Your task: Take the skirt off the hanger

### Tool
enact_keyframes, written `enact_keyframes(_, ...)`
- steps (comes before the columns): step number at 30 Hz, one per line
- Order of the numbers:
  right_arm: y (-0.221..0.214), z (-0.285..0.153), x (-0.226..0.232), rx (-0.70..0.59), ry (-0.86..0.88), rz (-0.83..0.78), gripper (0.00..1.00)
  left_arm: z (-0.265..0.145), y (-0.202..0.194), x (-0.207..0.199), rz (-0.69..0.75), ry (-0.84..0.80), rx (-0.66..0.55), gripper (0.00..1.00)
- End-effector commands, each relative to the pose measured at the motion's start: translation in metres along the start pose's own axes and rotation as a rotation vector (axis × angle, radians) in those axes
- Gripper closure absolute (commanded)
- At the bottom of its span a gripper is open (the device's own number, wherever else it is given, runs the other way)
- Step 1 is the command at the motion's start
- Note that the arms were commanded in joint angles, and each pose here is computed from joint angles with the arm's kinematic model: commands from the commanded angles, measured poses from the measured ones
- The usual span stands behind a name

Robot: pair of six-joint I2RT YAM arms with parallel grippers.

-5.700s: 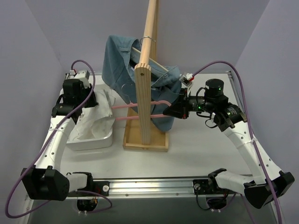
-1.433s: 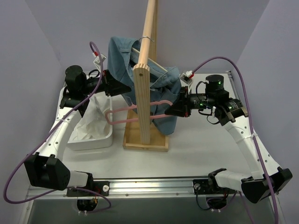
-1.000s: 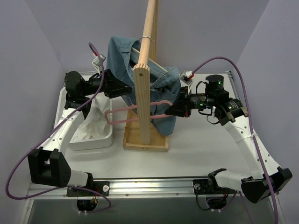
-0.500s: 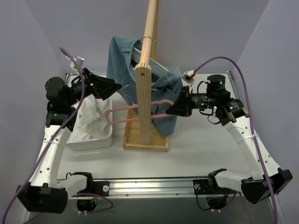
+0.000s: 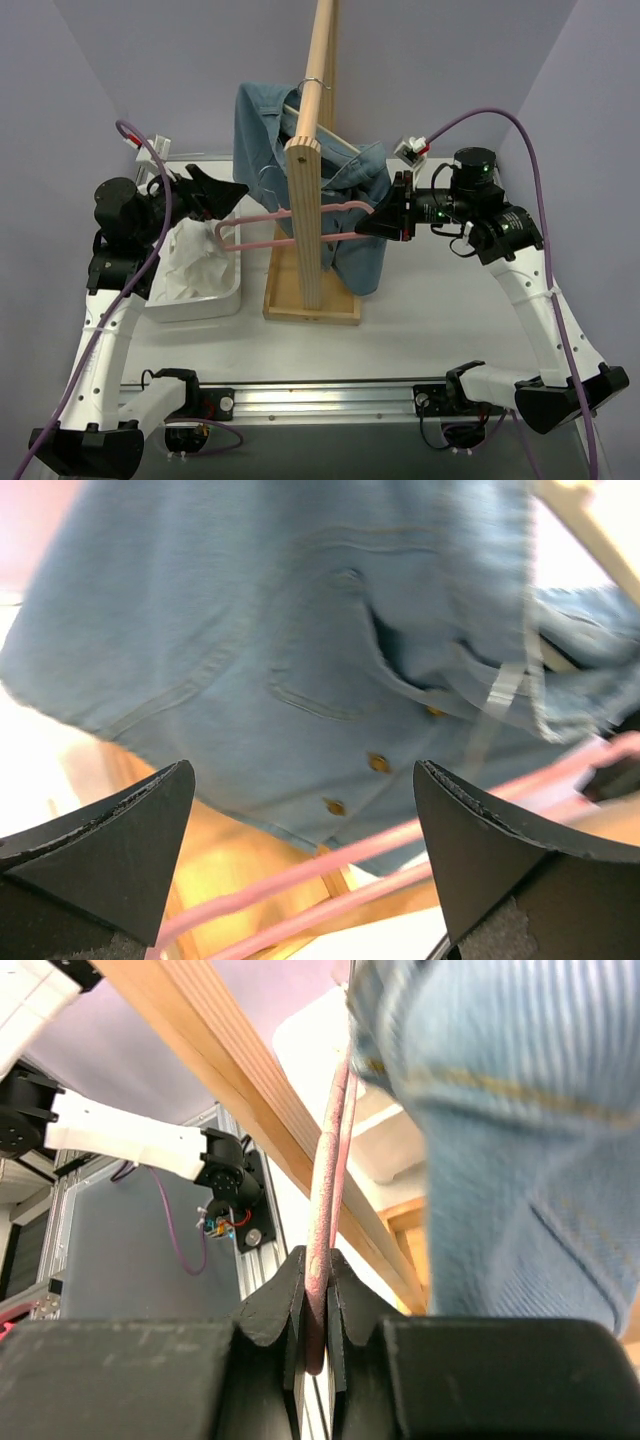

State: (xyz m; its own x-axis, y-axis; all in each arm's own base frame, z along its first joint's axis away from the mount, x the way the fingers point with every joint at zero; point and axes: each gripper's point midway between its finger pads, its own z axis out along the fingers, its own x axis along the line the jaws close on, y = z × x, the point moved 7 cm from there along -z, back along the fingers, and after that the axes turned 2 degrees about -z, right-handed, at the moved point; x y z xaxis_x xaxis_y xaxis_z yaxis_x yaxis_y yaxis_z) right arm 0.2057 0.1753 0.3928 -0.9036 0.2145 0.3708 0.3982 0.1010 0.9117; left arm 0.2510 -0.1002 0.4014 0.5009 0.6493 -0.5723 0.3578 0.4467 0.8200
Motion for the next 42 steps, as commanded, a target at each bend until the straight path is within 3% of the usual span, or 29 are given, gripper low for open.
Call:
enact_keyframes(1,0.023,-0.004,0.026,-0.041,0.146,-0.103,1.0,-0.004,0.017,0.004,-0.009,0.143,-0.049,0.0)
enact_keyframes(15,0.083,-0.011,0.052,-0.184,0.236,-0.259,1.0,-0.002,0.011,0.015,-0.086,0.205,-0.068,0.0)
enact_keyframes(23,0.108,-0.023,0.065,-0.283,0.188,-0.341,1.0,0.005,0.005,0.018,-0.123,0.176,-0.045,0.0)
enact_keyframes(38,0.111,-0.036,0.051,-0.343,0.011,-0.462,1.0,0.008,0.0,0.022,-0.147,0.171,-0.053,0.0)
enact_keyframes(42,0.116,-0.037,0.048,-0.367,-0.027,-0.47,1.0,0.018,0.005,0.023,-0.174,0.169,-0.022,0.06)
